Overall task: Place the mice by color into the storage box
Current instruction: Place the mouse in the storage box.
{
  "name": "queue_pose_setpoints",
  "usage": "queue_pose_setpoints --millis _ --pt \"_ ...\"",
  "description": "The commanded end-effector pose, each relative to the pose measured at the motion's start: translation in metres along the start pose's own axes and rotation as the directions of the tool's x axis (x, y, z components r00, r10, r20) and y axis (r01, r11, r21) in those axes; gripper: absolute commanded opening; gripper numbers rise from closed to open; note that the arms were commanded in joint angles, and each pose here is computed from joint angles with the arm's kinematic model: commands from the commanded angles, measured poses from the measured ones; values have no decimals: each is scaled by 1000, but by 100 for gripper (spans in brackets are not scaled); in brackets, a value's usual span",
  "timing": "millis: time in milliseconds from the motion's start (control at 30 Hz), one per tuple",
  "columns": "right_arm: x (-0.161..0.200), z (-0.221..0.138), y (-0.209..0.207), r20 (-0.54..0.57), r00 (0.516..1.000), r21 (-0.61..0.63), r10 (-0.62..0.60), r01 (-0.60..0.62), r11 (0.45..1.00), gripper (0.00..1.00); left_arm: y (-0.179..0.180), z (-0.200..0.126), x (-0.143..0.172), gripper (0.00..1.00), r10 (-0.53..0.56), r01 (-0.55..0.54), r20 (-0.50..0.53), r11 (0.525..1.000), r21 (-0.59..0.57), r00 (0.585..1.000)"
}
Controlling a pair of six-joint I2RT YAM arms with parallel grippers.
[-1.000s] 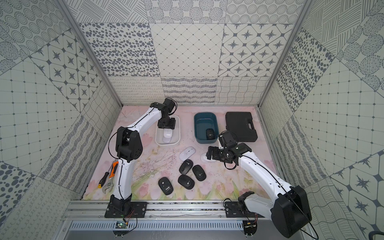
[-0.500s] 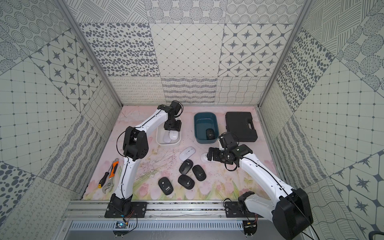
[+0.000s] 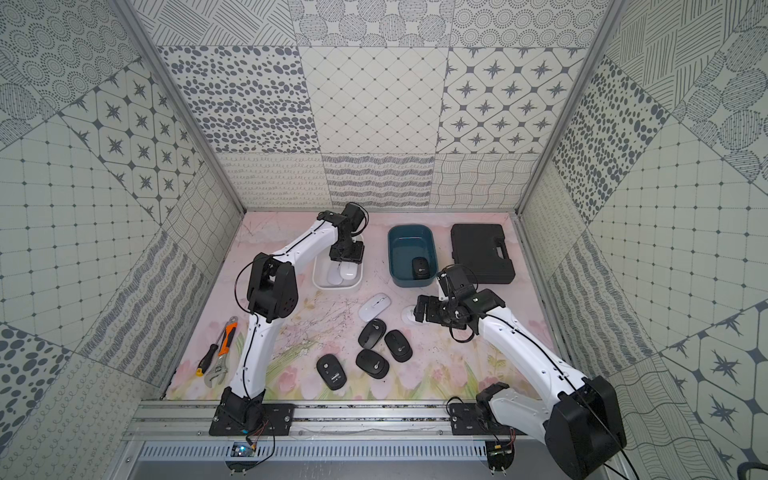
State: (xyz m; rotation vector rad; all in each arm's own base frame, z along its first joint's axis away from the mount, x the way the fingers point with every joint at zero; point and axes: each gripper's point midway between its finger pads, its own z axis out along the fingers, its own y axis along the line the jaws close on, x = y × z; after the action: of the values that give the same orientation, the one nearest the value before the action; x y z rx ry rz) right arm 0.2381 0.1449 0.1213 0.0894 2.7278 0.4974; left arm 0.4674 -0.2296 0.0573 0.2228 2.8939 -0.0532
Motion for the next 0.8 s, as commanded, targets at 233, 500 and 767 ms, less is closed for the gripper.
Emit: queue_pose_setpoints --millis 233,500,767 --pt "0 2 3 13 1000 -16 -9 9 1000 99 32 -3 1 44 10 -8 14 992 -123 1000" --pt "0 2 3 16 1000 -18 -5 5 1000 99 9 -6 -1 49 -17 18 20 1000 -15 1000" --pt "0 2 3 13 1000 -18 -6 6 1000 99 -18 -14 4 49 -14 14 5 997 79 1000"
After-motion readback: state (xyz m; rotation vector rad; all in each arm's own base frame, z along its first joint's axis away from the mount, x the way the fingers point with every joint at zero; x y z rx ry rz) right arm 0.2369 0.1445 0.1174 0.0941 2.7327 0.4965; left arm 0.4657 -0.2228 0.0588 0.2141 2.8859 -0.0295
